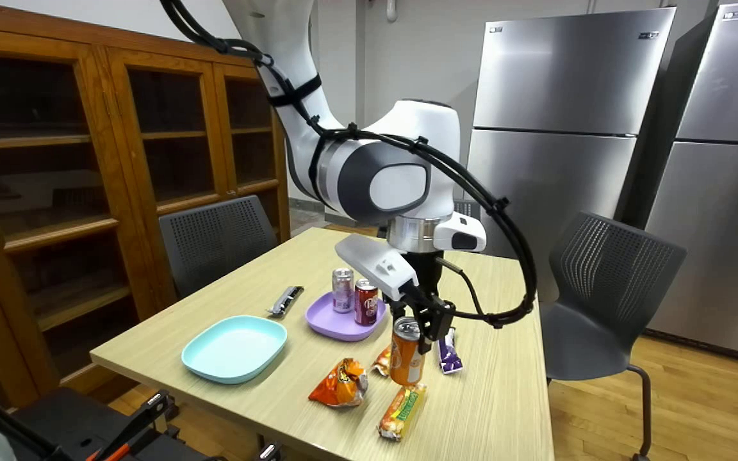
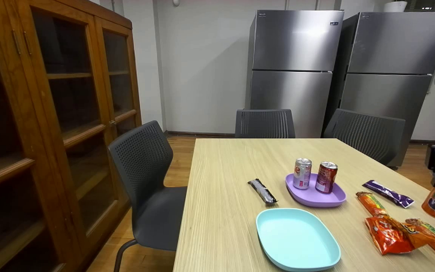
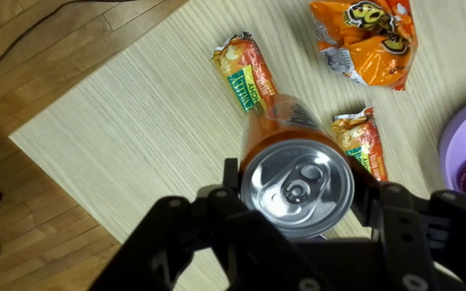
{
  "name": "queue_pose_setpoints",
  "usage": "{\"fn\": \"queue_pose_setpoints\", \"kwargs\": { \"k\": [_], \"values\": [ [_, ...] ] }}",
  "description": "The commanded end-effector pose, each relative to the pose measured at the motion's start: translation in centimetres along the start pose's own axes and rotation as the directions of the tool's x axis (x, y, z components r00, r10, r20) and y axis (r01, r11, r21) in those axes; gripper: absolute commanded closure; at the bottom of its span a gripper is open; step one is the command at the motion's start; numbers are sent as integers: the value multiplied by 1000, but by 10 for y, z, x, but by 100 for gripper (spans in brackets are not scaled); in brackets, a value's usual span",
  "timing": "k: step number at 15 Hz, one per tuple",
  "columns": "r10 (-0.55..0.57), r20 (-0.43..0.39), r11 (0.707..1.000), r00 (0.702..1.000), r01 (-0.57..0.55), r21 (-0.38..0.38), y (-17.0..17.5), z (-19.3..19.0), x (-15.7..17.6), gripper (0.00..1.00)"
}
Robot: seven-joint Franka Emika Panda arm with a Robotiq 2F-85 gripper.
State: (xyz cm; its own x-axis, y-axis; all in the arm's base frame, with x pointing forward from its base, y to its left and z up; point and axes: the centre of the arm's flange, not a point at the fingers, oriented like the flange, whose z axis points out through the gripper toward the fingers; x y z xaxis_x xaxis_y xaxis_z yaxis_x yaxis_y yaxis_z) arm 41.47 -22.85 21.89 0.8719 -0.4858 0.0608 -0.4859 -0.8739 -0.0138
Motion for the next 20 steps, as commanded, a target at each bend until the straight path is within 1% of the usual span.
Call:
{"fn": "queue_pose_setpoints", "kwargs": {
  "k": [1, 4, 10, 15, 20],
  "values": [
    [-129, -17, 991, 991, 129, 27, -20, -17, -14, 61],
    [-211, -24, 977, 977, 212, 30, -41, -16, -18, 61],
    [-337, -26, 940, 941, 338, 40, -88, -11, -22, 61],
    [-416, -33, 908, 909, 417, 40, -129, -4, -24, 61],
    [-473, -44, 879, 880, 474, 41, -166, 5, -19, 61]
  ]
}}
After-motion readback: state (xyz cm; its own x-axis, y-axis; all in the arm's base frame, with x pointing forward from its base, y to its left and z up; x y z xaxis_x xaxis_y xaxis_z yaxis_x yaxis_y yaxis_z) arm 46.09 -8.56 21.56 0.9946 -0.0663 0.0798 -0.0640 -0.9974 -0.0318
